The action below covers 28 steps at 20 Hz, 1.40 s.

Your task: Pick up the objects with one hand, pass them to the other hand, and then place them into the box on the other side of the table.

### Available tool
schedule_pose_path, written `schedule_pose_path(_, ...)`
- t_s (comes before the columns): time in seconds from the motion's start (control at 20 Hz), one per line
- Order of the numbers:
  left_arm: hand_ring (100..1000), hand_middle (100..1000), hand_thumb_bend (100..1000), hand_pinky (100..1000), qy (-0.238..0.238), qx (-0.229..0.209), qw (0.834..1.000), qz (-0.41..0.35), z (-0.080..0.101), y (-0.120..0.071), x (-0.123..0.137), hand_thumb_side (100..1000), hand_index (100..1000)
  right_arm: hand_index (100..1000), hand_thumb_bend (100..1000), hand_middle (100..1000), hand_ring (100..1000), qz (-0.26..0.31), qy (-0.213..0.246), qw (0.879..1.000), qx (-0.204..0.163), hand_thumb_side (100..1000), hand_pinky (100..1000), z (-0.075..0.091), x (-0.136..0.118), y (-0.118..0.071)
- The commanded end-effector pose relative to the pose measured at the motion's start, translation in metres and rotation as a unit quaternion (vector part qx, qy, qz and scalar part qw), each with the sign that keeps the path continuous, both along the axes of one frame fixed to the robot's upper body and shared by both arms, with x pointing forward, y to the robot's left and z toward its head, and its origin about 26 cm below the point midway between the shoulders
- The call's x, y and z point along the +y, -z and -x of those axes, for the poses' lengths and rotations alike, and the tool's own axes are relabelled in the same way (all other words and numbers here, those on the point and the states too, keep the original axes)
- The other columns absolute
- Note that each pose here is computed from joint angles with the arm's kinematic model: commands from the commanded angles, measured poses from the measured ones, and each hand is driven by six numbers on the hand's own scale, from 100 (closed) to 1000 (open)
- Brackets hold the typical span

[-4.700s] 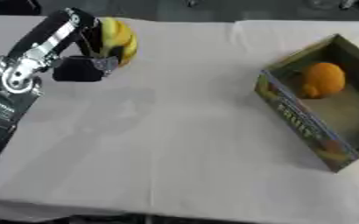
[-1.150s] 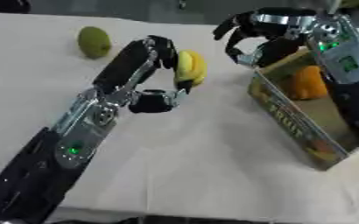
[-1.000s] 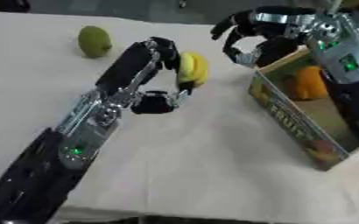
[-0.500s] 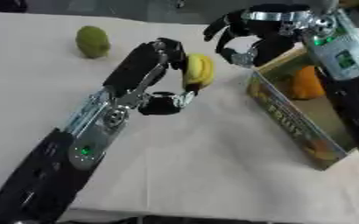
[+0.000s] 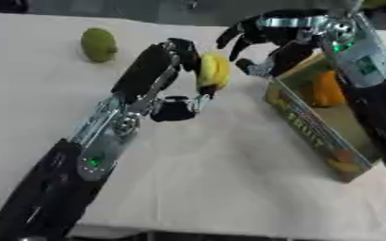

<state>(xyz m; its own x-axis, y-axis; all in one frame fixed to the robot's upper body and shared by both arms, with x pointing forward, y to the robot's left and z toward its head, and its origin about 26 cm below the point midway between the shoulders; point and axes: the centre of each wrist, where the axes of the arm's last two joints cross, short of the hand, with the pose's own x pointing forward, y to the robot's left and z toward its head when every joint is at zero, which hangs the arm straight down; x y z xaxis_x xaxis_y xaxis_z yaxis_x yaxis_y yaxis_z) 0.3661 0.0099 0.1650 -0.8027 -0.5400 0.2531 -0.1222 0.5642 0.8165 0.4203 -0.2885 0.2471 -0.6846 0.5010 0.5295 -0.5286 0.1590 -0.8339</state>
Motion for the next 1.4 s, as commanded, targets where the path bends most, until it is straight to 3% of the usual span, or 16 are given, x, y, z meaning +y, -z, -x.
schedule_pose_path(0.05, 500, 462, 100, 485, -0.012, -0.007, 1.0, 0.021, -0.002, -0.003, -0.003, 255, 447, 901, 100, 859, 763, 0.015, 0.004, 1.0, -0.024, 100, 908, 0.0, -0.008, -0.016)
schedule_pose_path(0.4, 500, 462, 100, 485, -0.045, -0.005, 0.999, 0.021, -0.014, 0.008, -0.005, 251, 446, 901, 100, 855, 753, -0.001, -0.001, 1.0, -0.024, 100, 906, 0.003, -0.008, -0.023)
schedule_pose_path(0.8, 500, 463, 100, 487, -0.033, -0.02, 0.999, 0.023, -0.011, 0.01, -0.015, 249, 445, 909, 100, 860, 760, -0.007, -0.004, 0.999, -0.046, 100, 912, 0.006, -0.006, -0.036)
schedule_pose_path(1.4, 499, 462, 100, 485, -0.015, -0.032, 0.998, 0.048, -0.003, 0.004, -0.024, 260, 443, 921, 100, 869, 778, 0.019, -0.006, 0.997, -0.071, 136, 923, 0.002, -0.005, -0.024)
